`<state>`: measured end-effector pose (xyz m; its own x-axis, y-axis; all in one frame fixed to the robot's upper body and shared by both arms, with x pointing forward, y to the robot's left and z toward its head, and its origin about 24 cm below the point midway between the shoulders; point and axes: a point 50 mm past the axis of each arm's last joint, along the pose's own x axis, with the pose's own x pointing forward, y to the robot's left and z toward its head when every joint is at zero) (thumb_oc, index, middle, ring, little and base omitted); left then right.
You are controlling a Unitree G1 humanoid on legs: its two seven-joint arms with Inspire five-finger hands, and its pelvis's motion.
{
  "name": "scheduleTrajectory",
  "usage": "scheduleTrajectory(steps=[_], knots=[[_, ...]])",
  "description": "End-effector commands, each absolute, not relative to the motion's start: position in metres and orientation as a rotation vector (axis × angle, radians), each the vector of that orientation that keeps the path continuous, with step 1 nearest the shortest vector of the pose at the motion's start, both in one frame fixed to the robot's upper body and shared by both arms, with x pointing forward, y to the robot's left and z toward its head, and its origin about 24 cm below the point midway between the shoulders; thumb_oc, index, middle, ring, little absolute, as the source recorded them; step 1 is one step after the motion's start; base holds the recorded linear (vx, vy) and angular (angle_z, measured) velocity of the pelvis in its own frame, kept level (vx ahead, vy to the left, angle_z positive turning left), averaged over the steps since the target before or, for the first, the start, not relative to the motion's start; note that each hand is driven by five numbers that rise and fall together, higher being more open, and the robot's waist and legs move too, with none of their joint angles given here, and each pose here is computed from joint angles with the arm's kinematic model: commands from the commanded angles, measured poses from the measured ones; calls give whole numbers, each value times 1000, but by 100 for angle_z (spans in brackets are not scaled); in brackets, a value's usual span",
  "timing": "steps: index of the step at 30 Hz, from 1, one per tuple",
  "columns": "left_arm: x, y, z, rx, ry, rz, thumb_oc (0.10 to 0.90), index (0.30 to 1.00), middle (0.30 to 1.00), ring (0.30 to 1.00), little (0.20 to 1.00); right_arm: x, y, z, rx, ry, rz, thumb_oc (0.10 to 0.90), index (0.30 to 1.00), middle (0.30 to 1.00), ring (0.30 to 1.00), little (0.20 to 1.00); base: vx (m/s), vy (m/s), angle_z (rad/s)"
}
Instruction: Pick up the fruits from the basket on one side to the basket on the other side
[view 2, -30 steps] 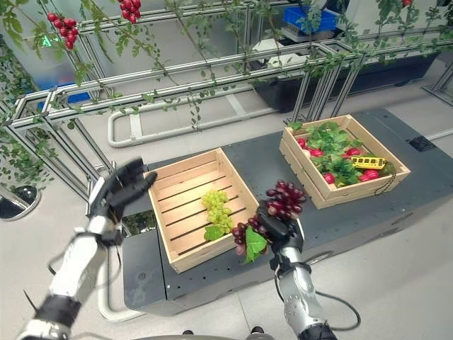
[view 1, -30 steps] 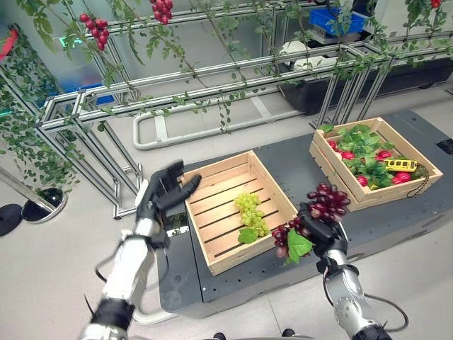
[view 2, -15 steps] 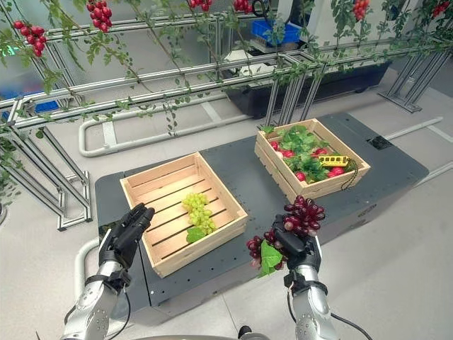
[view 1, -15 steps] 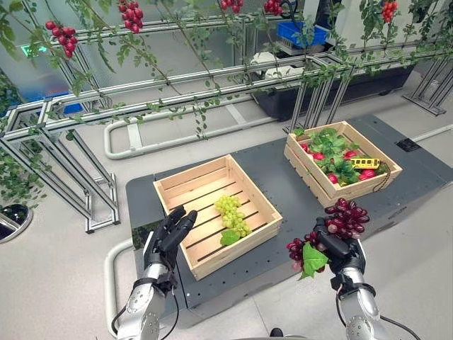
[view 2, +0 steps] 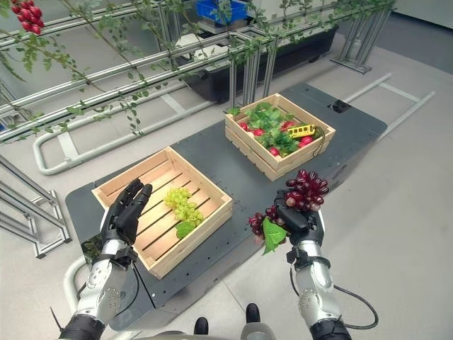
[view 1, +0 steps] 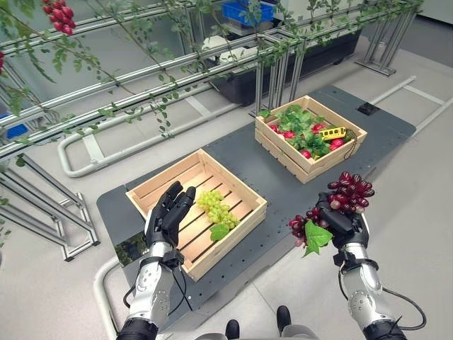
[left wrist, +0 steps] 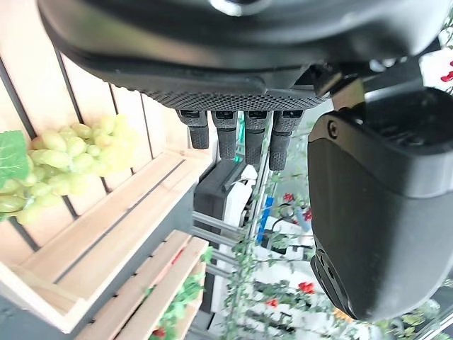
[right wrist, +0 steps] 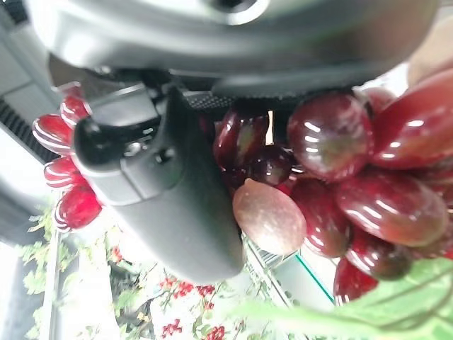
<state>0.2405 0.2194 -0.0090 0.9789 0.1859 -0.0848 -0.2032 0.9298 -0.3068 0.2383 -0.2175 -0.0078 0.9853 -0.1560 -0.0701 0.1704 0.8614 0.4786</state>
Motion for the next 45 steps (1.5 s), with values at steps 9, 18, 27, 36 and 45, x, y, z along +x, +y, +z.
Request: scheduleTrajectory(steps=[9, 18, 27, 36, 45], knots=[[277, 232, 73, -165, -337, 113, 800, 900, 900, 900, 900, 268, -219, 54, 519, -289, -62, 400, 300, 300, 300, 300, -249, 181, -38], [281, 234, 79, -114, -341, 150, 800, 900, 900, 900, 900, 277, -200, 66, 564, -340, 25, 400, 300, 300, 300, 300, -130, -55, -52], [267, 251, 44, -181, -134, 307, 800, 900, 900, 900, 900, 277, -186, 43, 539, -205, 73, 400, 300, 300, 300, 300, -49, -296, -91], [261, 216, 26, -210, -55, 206, 800, 900, 900, 900, 900, 258, -187, 13, 495, -73, -3, 400, 300, 300, 300, 300, -20, -181, -29], [260, 205, 5, -263, 48, 212, 800, 900, 900, 900, 900, 243, -191, -10, 471, 55, -10, 400, 300, 300, 300, 300, -21, -195, -27]])
